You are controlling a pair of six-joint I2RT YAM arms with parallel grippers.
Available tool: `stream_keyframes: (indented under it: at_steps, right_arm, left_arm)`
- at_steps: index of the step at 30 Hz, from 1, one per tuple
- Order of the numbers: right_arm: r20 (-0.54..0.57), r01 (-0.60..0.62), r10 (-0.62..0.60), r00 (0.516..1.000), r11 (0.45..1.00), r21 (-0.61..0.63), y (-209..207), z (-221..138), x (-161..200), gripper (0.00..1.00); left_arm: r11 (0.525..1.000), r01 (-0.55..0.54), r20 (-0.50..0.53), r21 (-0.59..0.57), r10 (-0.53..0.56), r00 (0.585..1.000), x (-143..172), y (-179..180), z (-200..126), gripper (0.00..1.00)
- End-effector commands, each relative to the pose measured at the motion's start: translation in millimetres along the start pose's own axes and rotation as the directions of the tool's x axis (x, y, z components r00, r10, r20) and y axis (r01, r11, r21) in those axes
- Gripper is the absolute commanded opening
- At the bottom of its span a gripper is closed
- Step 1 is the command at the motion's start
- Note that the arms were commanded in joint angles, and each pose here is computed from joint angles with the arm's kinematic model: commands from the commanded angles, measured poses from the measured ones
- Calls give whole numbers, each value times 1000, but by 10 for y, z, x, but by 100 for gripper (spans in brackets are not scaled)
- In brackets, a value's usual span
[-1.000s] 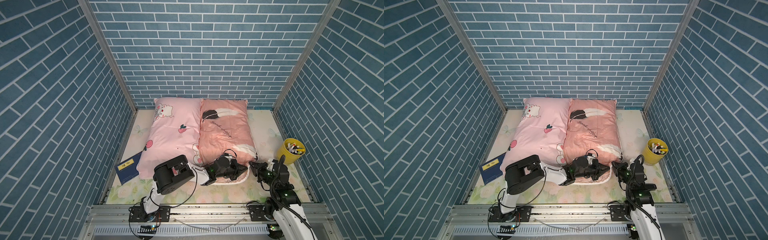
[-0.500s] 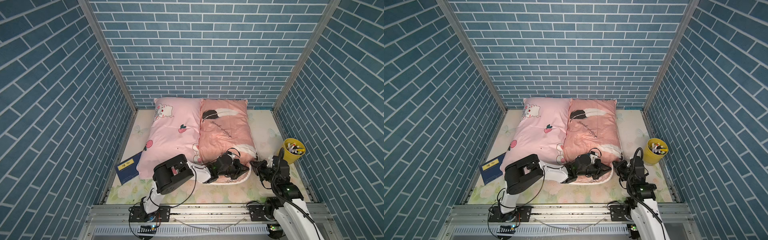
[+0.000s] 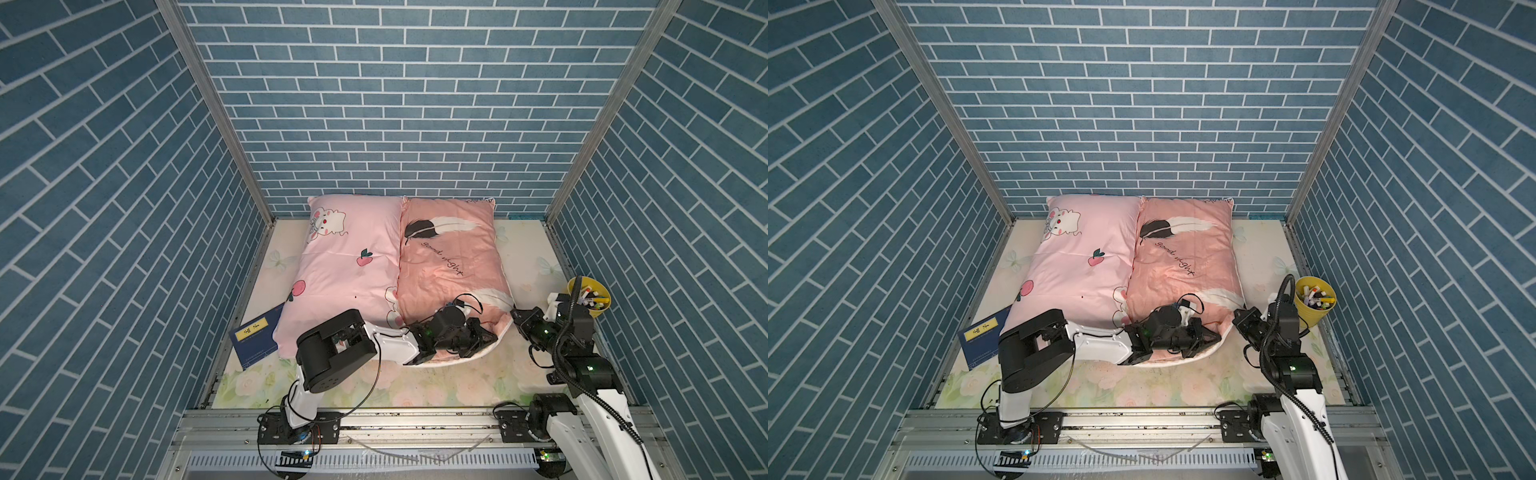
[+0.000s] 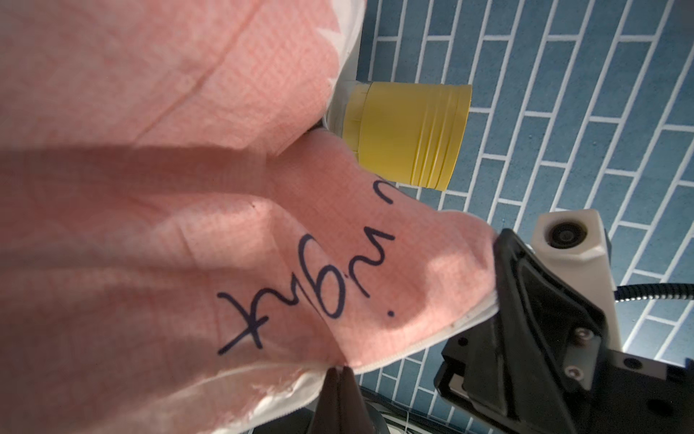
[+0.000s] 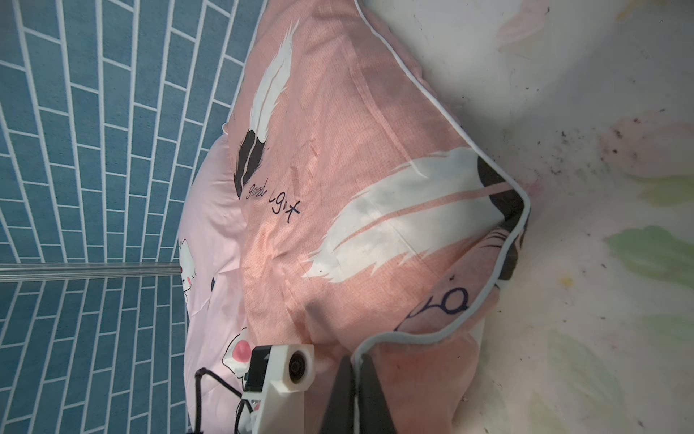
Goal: Zip up pillowcases
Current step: Zip the zipper on the pillowcase.
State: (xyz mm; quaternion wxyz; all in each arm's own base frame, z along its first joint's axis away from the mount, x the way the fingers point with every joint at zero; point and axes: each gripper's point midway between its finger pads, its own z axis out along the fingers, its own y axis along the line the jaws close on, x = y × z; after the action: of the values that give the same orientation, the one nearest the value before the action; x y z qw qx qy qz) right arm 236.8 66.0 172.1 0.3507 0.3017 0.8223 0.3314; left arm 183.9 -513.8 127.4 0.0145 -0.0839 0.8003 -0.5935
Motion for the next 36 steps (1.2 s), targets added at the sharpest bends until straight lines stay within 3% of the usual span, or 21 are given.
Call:
stream_keyframes:
  at_steps: [1,9,25,36]
  right_arm:
    - [63,75,-75,995,997,5,121,-107,-188,0]
    - [79,99,-103,992,994,47,103,-159,-305,0]
    - [120,184,-199,973,975,126,193,-234,-607,0]
    - [163,233,-258,952,960,155,353,-303,-845,0]
  left_arm:
    - [998,-35,-21,-45,35,999,59,51,-57,0]
    - [997,-60,-31,-51,58,998,78,36,-67,0]
    - [972,-163,-44,-171,158,987,81,135,-252,0]
    - [967,-165,-57,-193,157,986,97,206,-254,0]
